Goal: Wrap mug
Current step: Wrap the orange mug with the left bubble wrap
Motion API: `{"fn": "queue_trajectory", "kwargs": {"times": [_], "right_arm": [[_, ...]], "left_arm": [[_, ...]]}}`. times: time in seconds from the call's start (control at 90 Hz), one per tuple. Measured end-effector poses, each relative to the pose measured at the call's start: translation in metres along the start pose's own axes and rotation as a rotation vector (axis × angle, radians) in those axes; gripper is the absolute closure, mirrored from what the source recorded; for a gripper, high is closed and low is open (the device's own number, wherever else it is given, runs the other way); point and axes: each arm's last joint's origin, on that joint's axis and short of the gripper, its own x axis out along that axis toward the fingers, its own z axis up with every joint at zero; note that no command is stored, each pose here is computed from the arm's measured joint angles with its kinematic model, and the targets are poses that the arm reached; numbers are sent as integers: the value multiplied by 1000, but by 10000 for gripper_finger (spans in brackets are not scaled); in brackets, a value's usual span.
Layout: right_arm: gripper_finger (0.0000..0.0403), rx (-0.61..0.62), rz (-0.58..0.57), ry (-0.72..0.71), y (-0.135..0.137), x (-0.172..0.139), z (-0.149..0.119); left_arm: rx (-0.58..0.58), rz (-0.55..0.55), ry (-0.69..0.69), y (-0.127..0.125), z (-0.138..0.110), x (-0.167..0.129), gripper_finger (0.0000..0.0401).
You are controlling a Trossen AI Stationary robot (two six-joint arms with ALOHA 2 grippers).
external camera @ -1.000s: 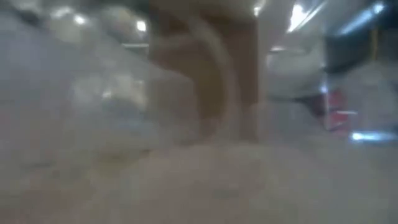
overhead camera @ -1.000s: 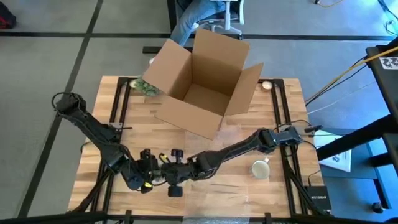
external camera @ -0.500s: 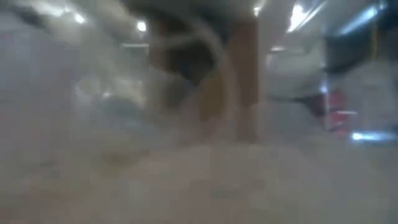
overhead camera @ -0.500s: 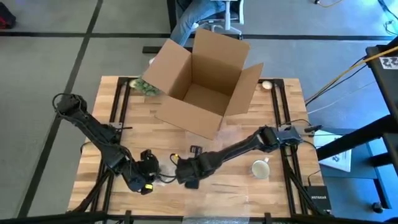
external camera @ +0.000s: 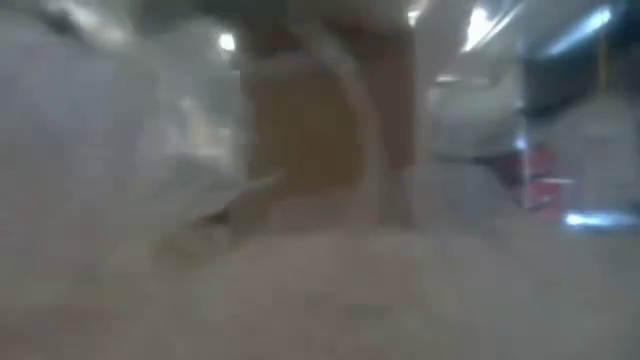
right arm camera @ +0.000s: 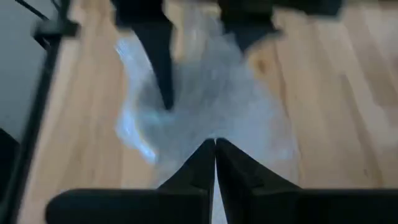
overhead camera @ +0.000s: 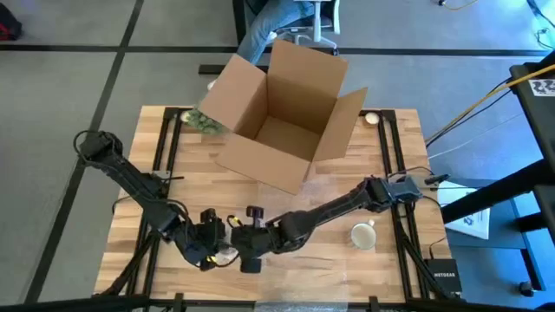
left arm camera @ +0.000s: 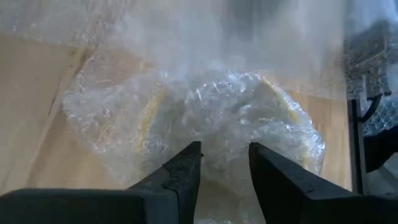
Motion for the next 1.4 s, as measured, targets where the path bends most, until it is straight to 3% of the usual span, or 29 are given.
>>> {"fn": "queue_trajectory", "kwargs": {"times": [0.322,0.611,0.922,1.133,1.267,1.4], "right_arm": [[402,19,81,-91,5,31,-10],[402,76,105,-69,-2,54,-22],[402,79,102,-65,-2,55,-23],[402,81,96,-72,-2,56,-22],[402,81,95,-72,-2,56,-22],[402,80,95,-71,-2,56,-23]], "left_arm": [[4,8,-4,2,3,1,281],[15,6,19,2,1,0,281],[39,-29,60,-9,10,-39,281],[16,-46,-65,-12,22,-61,281],[-7,-15,-126,-11,25,-56,281],[-1,-1,-50,-4,15,-31,281]]}}
